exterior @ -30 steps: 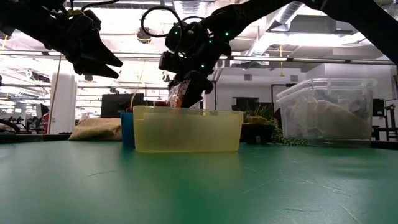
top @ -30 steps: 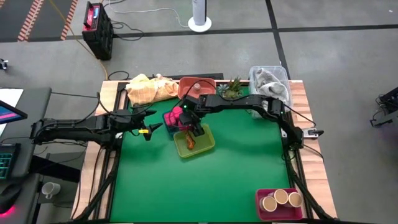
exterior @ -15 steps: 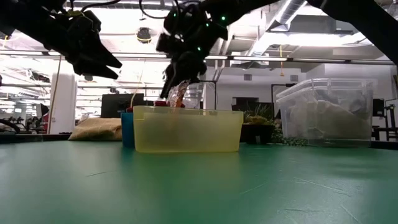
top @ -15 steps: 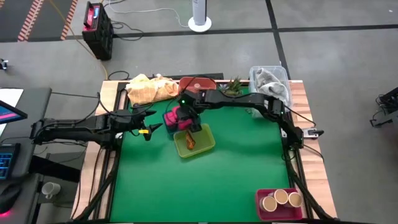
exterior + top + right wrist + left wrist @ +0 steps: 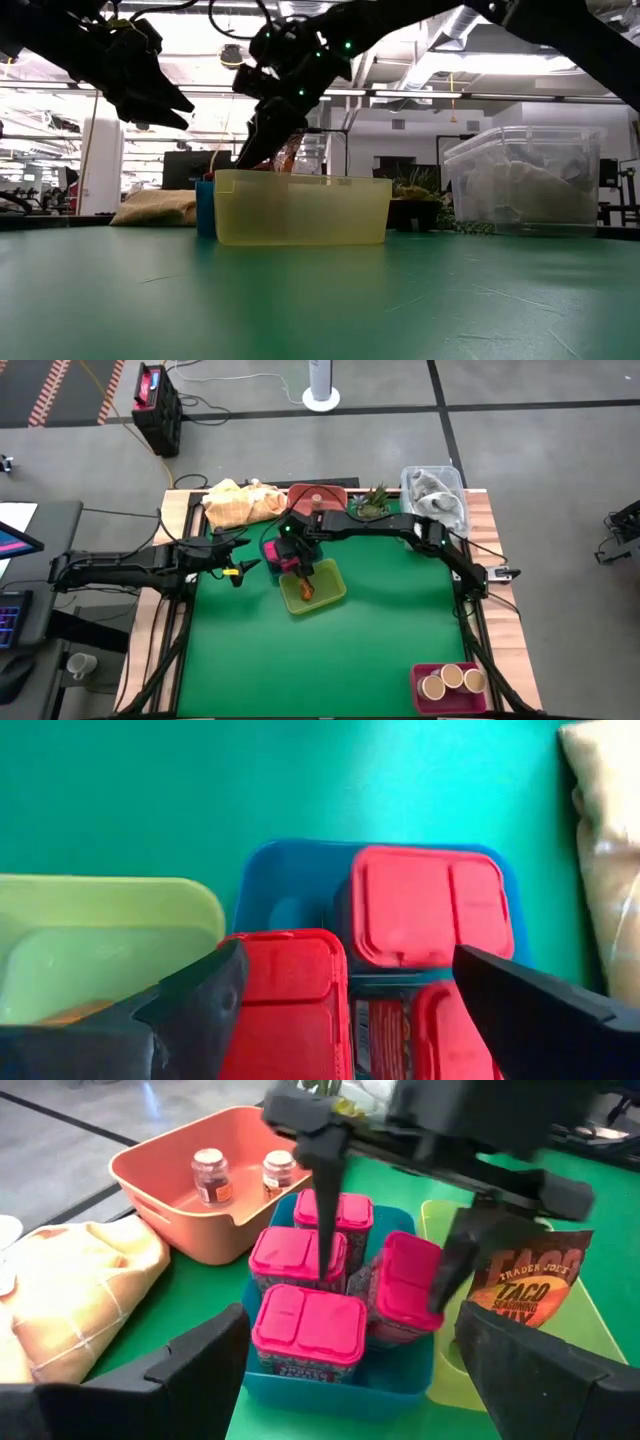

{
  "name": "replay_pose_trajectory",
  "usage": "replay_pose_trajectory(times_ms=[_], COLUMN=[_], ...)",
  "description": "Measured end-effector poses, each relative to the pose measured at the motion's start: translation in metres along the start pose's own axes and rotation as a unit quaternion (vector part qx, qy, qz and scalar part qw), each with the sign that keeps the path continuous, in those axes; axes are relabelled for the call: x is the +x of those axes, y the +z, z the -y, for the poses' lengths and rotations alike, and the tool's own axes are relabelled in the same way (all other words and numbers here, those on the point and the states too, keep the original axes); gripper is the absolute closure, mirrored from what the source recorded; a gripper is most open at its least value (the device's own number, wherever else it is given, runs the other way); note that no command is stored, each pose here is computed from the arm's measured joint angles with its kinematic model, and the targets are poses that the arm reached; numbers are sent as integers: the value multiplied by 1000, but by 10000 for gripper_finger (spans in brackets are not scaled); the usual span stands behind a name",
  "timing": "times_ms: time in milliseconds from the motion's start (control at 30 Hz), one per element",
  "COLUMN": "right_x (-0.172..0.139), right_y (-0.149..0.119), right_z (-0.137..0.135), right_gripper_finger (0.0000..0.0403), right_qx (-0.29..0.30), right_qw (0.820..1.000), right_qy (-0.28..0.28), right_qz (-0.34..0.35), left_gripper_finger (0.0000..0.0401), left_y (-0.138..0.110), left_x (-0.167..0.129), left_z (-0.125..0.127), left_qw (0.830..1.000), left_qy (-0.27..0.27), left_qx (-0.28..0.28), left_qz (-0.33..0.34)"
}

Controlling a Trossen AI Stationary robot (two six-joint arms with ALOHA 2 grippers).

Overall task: Sort spices by type
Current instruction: Adjust the red seasoning can, then return to Home Position

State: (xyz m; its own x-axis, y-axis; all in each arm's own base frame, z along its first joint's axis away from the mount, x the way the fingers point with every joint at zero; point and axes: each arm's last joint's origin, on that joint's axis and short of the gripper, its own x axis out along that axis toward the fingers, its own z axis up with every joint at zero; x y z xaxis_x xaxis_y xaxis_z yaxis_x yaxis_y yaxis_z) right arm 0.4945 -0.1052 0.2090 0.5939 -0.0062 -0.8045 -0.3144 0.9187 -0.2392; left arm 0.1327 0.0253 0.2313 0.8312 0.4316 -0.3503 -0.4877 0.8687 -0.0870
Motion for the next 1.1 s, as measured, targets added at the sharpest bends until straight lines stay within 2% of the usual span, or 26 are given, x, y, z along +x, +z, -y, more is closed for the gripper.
replay_pose_trajectory(times_ms=[167, 400, 567, 833, 1100], right_x=[-5, -30, -42, -69, -94], right_y=[-4, -2, -7, -33, -28], right_z=[10, 21, 34, 41, 28], right_gripper_finger=[18, 26, 26, 29, 46], right_qx=[33, 65, 123, 179, 180], right_qw=[999, 997, 991, 981, 979], right_qy=[-9, -39, -53, -20, -25], right_qz=[2, 14, 19, -67, -90], left_gripper_finger=[63, 63, 63, 63, 63], left_y=[0, -1, -3, -6, -5], left_x=[0, 0, 0, 0, 0], left_z=[0, 0, 1, 1, 1], left_qw=[1000, 1000, 1000, 999, 999], left_qy=[-5, -5, -18, -30, -29], left_qx=[1, 2, 3, 7, 21], left_qz=[-3, -4, -17, -35, -29])
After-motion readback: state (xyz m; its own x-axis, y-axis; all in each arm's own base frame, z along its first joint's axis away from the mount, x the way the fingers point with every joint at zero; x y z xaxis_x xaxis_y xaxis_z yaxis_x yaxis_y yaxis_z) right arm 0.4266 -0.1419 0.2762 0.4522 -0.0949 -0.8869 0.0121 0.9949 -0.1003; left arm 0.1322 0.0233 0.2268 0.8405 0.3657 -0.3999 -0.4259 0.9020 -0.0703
